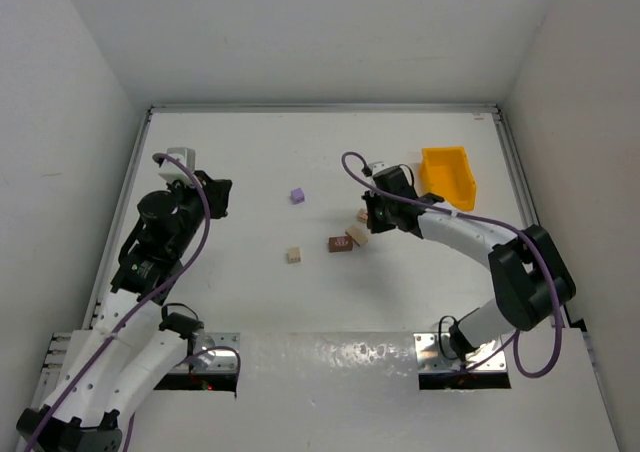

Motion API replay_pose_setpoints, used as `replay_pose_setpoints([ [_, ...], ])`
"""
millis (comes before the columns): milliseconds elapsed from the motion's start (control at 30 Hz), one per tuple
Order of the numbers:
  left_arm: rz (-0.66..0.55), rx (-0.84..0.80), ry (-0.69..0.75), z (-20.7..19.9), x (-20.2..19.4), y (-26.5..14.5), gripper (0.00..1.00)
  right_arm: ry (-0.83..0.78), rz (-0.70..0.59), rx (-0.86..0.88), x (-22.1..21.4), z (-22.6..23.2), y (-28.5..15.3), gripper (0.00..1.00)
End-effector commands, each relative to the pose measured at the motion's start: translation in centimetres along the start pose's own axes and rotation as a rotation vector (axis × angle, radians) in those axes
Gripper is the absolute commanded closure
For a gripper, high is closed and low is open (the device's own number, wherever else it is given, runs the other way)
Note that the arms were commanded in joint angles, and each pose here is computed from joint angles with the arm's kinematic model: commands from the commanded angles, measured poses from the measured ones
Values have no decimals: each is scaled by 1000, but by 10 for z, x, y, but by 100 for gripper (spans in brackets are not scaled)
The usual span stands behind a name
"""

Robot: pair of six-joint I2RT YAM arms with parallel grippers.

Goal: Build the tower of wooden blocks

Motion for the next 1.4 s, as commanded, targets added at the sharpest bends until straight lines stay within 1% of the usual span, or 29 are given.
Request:
replay_pose_setpoints([
  [0, -62, -9, -14, -1, 13, 0, 89, -32, 2, 34, -2, 4, 7, 100],
  [33, -62, -10, -12, -1, 13, 0, 89, -47, -2, 36, -2, 4, 9, 91],
  [133, -57, -13, -13, -2, 12, 0, 89, -82, 24, 46, -1, 4, 15, 57],
  [200, -54, -14, -13, -2, 11, 2, 89, -107, 52, 48, -4, 3, 19, 55],
  [367, -52, -14, -12, -2, 11, 1, 89, -154, 79, 7, -2, -1, 22, 54],
  [567, -52, -5, -11, -1, 11, 1, 89, -156, 131, 70, -5, 4, 31, 53],
  [900, -49, -3, -9, 0, 11, 1, 89, -149, 139, 57, -5, 3, 45, 52],
  [1033, -52, -3, -9, 0, 11, 0, 89, -143, 132, 43, -3, 3, 49, 54],
  [1133, -52, -5, -11, 0, 11, 0, 89, -138, 131, 40, -4, 3, 51, 60],
  [1167, -53, -3, -9, 0, 11, 0, 89, -139, 125, 28, -4, 2, 51, 68],
  [1233, -55, -5, -11, 0, 11, 0, 89, -128, 108, 4, -4, 0, 46, 74],
  [1267, -55, -5, -11, 0, 11, 0, 89, -127, 97, -2, -4, -1, 43, 76],
  [1367, -59, -12, -9, -1, 12, -1, 89, -122, 58, -39, 1, -2, 26, 77],
])
Point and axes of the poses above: each gripper's point midway between its finger pads, its own y axis out along the fingers, its own z axis along the line the jaws close on, x = y × z, the point moved 10 cm from there along -y, back along the fingers, and after that the axes turned 13 degrees about y, right-handed, at the moved point
